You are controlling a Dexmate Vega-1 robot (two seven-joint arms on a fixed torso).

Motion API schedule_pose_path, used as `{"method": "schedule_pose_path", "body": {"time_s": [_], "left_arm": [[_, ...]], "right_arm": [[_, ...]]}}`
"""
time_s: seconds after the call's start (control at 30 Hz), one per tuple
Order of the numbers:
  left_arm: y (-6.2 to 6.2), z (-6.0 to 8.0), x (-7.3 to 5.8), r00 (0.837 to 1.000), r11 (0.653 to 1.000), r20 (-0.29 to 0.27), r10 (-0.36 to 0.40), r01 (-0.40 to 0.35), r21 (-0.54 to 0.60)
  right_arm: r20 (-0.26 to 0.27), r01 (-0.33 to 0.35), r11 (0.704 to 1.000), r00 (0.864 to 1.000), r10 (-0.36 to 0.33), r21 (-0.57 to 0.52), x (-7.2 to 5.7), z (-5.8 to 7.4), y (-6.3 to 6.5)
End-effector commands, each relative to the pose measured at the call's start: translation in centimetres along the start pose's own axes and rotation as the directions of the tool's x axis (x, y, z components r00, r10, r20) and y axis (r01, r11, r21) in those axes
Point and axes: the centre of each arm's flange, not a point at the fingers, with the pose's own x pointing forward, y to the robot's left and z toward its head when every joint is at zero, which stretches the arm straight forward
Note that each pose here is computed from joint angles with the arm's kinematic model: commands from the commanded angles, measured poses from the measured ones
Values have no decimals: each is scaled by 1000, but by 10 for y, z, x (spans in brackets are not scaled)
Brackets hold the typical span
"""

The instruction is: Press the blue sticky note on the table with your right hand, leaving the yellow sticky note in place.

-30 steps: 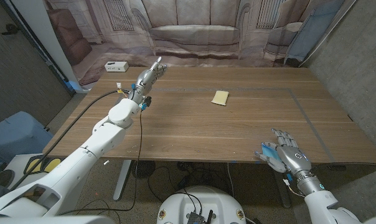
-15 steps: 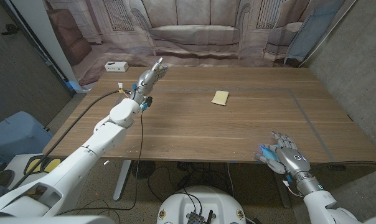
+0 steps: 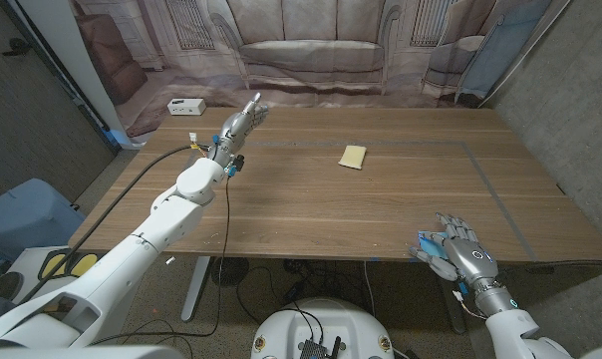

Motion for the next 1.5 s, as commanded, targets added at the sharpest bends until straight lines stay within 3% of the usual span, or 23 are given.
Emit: {"method": "schedule_pose_path", "body": {"time_s": [0.03,0.4,0.77,1.27,1.5], "left_arm": [[0,-4,-1,1000,1000,-6,6,-6,-12],[1,-2,1,1000,1000,0,8,-8,-15],[1,-2,1,1000,1000,1,11,-11,-22],[3,-2,1,1000,999,1,18,-18,-26],[3,-3,1,1000,1000,-3,15,-15,-28]], "right_arm": [[8,14,1000,1000,-13,-12,-7,3,1],[5,45,999,999,-45,-4,-15,2,0],[3,58,998,998,-58,15,-22,2,7],[30,106,994,994,-106,11,-27,6,6],[19,129,991,991,-130,34,-31,6,6]]}}
